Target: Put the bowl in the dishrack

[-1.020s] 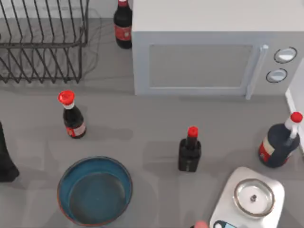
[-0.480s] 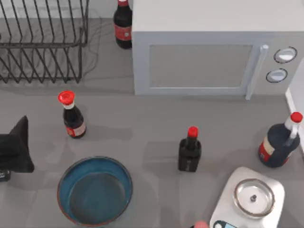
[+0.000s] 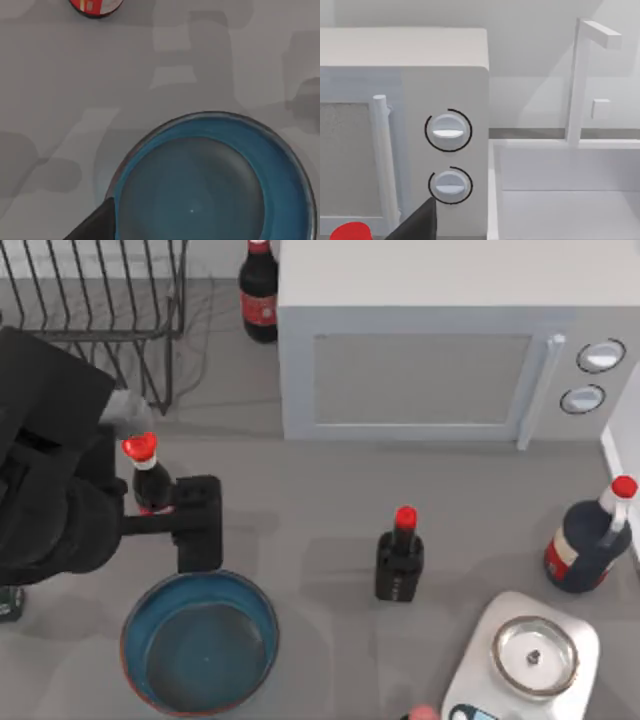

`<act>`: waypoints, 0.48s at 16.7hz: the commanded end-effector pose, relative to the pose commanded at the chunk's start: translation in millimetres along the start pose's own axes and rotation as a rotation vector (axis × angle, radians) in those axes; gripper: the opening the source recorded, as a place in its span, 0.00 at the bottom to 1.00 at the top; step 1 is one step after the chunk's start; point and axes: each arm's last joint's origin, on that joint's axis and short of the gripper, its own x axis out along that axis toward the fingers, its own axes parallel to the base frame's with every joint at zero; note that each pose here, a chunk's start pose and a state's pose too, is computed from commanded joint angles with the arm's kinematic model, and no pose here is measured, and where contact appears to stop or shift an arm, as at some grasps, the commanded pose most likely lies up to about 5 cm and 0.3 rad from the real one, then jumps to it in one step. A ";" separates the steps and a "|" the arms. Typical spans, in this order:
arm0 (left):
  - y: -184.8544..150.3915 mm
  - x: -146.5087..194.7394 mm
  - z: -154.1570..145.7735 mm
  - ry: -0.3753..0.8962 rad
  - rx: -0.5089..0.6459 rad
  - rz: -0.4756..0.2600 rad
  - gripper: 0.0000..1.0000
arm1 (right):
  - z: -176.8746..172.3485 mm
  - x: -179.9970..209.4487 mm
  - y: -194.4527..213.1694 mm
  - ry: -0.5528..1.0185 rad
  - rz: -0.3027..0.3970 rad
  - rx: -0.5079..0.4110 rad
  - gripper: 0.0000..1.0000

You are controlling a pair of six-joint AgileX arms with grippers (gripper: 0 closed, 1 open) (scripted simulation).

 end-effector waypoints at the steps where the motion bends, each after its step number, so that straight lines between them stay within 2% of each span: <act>1: -14.4 9.1 6.2 0.090 -0.004 0.032 1.00 | 0.0 0.0 0.0 0.000 0.000 0.000 1.00; 4: -56.6 32.0 17.2 0.285 -0.008 0.125 1.00 | 0.0 0.0 0.0 0.000 0.000 0.000 1.00; 8: -100.9 51.0 20.7 0.410 -0.006 0.214 1.00 | 0.0 0.0 0.0 0.000 0.000 0.000 1.00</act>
